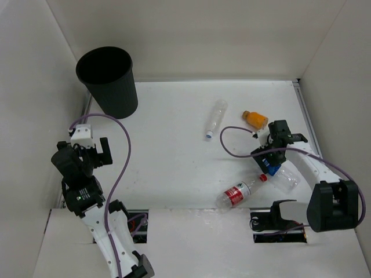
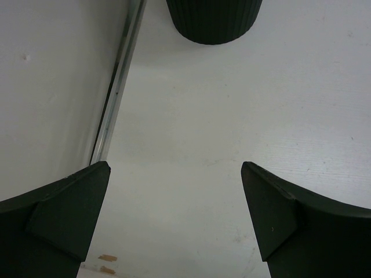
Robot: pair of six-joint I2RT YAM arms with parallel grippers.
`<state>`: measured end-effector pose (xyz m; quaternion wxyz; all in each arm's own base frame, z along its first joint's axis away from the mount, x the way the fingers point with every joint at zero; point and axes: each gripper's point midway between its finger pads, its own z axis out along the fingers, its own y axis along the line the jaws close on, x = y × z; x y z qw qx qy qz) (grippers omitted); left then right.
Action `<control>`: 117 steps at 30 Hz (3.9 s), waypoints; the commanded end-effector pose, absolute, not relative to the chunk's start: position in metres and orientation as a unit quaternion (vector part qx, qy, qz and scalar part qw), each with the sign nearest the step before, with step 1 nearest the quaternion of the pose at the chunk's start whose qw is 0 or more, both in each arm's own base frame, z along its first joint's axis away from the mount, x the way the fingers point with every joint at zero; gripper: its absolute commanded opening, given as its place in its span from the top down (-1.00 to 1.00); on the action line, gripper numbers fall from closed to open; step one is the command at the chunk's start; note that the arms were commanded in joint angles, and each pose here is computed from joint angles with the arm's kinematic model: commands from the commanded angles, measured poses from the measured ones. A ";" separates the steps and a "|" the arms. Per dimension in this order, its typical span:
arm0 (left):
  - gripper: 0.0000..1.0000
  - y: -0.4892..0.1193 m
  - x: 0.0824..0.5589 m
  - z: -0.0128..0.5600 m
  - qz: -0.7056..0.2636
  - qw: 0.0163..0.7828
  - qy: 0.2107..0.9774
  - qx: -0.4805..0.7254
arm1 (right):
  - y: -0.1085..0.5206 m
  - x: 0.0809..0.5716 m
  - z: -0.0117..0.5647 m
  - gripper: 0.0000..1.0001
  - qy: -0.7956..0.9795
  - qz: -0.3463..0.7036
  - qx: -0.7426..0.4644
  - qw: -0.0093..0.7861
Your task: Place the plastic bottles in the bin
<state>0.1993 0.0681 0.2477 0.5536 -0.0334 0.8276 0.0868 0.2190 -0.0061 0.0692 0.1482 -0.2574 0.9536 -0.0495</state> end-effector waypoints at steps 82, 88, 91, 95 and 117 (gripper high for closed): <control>-1.00 -0.326 0.243 0.437 -0.539 0.479 0.591 0.362 | 0.265 0.286 0.519 1.00 0.609 0.594 -0.306 0.427; -0.98 -0.336 0.246 0.434 -0.538 0.479 0.593 0.359 | 0.281 0.265 0.523 1.00 0.595 0.607 -0.327 0.413; -0.44 -0.341 0.250 0.437 -0.535 0.484 0.594 0.355 | 0.282 0.261 0.523 0.98 0.595 0.609 -0.328 0.409; 0.76 -0.342 0.260 0.437 -0.523 0.496 0.601 0.345 | 0.283 0.257 0.523 0.30 0.594 0.609 -0.329 0.410; 1.00 0.016 0.469 0.461 -0.080 0.732 0.646 0.199 | 0.139 0.294 0.467 -1.00 0.666 0.484 -0.183 0.537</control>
